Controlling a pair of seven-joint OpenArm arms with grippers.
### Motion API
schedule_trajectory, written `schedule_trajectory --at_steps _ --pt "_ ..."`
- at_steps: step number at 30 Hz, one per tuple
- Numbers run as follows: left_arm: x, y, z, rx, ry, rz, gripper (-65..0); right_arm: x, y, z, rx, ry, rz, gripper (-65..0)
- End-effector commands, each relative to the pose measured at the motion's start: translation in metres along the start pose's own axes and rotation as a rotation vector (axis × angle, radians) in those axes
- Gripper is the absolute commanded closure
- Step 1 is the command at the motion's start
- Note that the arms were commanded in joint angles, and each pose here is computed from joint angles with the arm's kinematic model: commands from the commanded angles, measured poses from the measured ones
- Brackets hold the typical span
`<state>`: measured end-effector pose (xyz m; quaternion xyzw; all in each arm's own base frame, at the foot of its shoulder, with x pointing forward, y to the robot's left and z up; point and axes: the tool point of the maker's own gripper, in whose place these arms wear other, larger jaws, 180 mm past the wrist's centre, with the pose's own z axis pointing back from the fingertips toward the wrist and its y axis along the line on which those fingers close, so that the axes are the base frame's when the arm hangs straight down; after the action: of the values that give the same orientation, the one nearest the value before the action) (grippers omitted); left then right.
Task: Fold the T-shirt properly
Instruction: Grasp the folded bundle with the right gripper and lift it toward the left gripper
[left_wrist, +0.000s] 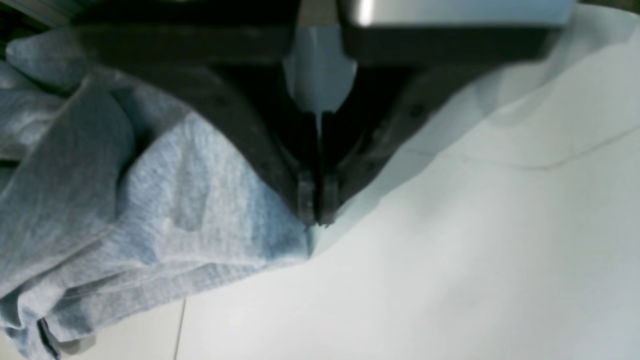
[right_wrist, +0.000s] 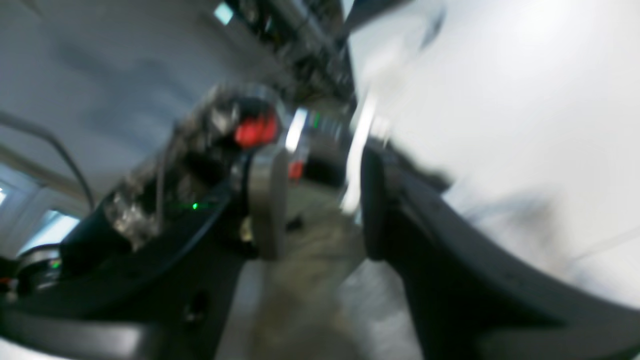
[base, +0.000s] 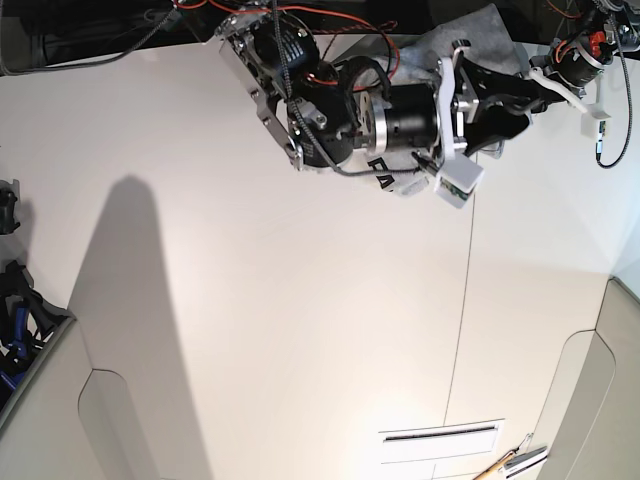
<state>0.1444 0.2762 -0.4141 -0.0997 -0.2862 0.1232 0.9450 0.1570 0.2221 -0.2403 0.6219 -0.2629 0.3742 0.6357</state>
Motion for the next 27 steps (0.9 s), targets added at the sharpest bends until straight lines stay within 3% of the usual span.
schedule_trajectory --at_steps 1,5,8,9,14,16,21,27 --pt "0.002 0.005 0.004 0.019 -0.001 -0.013 0.0 0.026 0.004 0.004 -0.001 -0.054 0.074 -24.0" --pt "0.002 0.005 0.004 0.019 -0.002 -0.013 0.0 0.059 -0.025 0.029 -0.174 -0.06 0.23 -22.3" --pt "0.004 0.005 0.004 0.019 -0.011 -0.013 0.0 0.079 -0.05 0.053 -0.309 -0.077 0.276 -7.2" --pt "0.005 0.005 0.004 0.019 -0.017 -0.013 0.0 0.08 -0.059 0.06 -0.344 -0.072 0.275 -0.4" --pt "0.006 0.005 0.004 0.018 -0.024 -0.013 0.0 0.053 -0.088 0.09 -0.451 0.071 0.191 0.0" --pt "0.008 0.004 0.004 0.012 -0.035 -0.009 0.0 0.042 -0.092 0.097 -0.466 0.095 0.167 0.0" --pt "0.046 -0.012 0.016 -0.088 -0.185 -0.012 0.0 0.01 -0.097 0.087 -0.422 0.151 0.086 0.0" --pt "0.098 -0.014 0.059 -0.046 -0.356 -0.087 0.0 -0.028 -0.098 0.061 -0.351 0.237 0.007 0.0"
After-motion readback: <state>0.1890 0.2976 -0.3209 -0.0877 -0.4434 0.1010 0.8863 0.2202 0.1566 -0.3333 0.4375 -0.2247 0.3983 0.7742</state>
